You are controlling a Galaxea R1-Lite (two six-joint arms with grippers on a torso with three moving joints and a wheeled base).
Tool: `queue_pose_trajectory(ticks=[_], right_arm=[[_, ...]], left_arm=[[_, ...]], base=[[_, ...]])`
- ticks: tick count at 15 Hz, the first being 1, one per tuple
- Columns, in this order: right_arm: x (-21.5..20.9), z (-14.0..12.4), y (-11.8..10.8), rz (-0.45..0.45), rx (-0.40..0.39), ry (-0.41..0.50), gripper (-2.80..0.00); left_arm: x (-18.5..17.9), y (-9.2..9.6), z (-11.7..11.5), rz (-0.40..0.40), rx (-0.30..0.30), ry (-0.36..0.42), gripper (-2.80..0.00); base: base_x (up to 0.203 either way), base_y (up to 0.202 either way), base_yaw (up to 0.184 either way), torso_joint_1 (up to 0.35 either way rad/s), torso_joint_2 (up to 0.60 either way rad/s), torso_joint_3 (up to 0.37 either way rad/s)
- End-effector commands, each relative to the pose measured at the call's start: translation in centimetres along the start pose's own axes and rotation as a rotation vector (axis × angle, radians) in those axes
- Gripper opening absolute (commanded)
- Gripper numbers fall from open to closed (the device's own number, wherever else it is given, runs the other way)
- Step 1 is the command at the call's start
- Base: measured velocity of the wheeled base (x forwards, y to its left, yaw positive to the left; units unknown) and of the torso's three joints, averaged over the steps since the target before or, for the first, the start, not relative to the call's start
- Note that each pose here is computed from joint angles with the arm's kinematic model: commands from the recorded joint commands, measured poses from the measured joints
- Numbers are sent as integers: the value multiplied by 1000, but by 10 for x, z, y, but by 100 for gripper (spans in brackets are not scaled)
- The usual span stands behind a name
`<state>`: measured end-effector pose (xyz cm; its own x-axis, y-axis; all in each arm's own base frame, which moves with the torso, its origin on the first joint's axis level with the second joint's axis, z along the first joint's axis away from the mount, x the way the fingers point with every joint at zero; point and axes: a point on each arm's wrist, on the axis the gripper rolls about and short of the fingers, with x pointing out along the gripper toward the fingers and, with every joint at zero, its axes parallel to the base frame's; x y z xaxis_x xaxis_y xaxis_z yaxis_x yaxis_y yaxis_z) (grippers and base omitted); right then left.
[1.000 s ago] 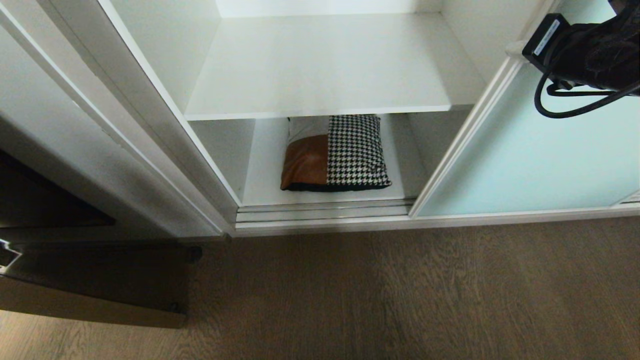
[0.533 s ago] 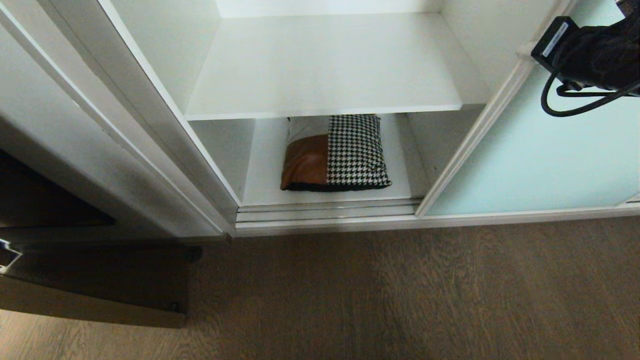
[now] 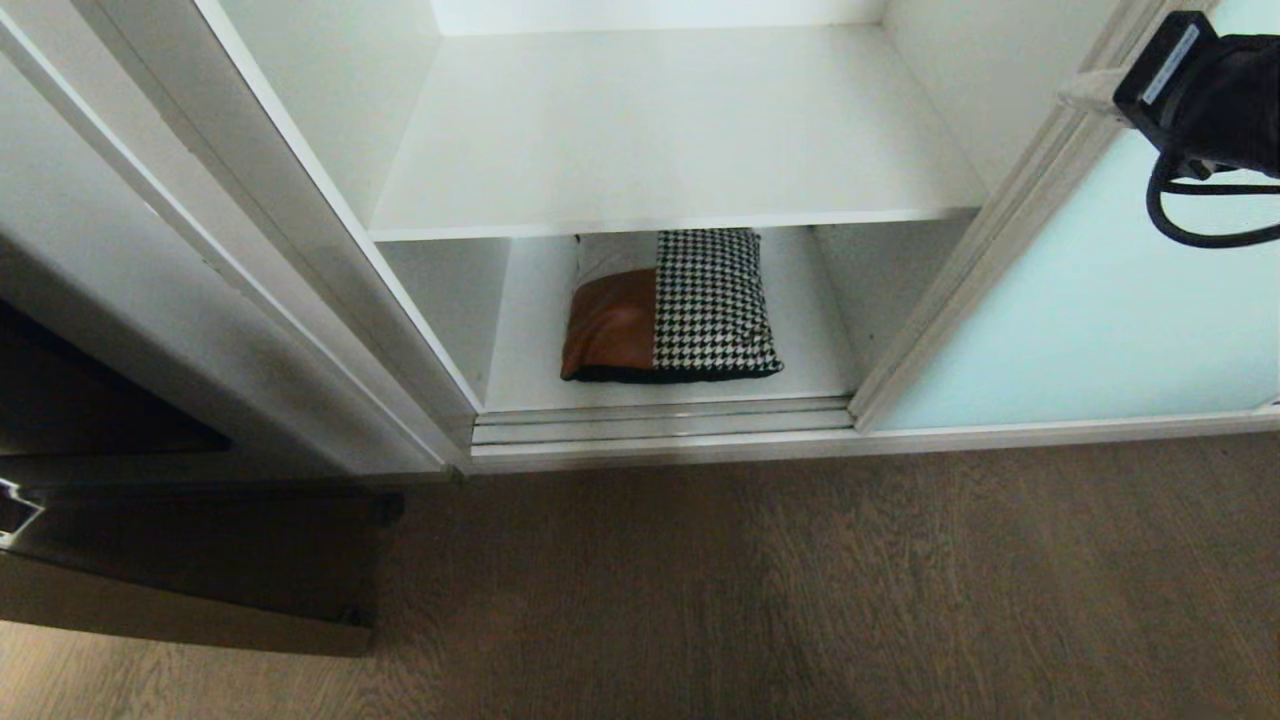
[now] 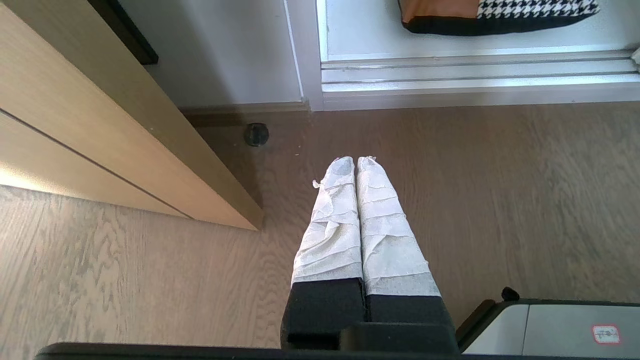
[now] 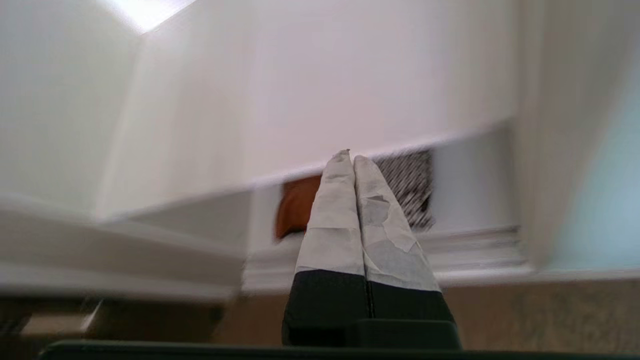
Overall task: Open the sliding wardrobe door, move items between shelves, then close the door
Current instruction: Open the door
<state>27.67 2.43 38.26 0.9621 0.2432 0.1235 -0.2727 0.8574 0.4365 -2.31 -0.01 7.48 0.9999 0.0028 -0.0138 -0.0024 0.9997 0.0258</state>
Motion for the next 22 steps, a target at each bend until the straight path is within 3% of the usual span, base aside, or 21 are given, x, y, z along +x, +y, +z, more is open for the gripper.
queue_pose_trajectory(ticks=[1,7,13,18,19,22], right_arm=[[-45,1,12,51,-11,5,-280],[-152,-38,12,63,-121,45,-280],[-245,-116,-10,39,-215,94,-280],[-303,-159,-22,5,-282,82,-280],[-312,-169,-25,-10,-297,88,-280],[-311,-203,-47,-181,-339,145,-280]], left_arm=[[0,0,0,0,0,2,-280],[0,0,0,-1,0,1,-280],[0,0,0,0,0,2,-280],[0,0,0,0,0,2,-280],[0,0,0,2,0,2,-280],[0,0,0,1,0,2,-280]], base=[[0,0,0,0,0,0],[0,0,0,0,0,0],[0,0,0,0,0,0],[0,0,0,0,0,0],[0,0,0,0,0,0],[0,0,0,0,0,0]])
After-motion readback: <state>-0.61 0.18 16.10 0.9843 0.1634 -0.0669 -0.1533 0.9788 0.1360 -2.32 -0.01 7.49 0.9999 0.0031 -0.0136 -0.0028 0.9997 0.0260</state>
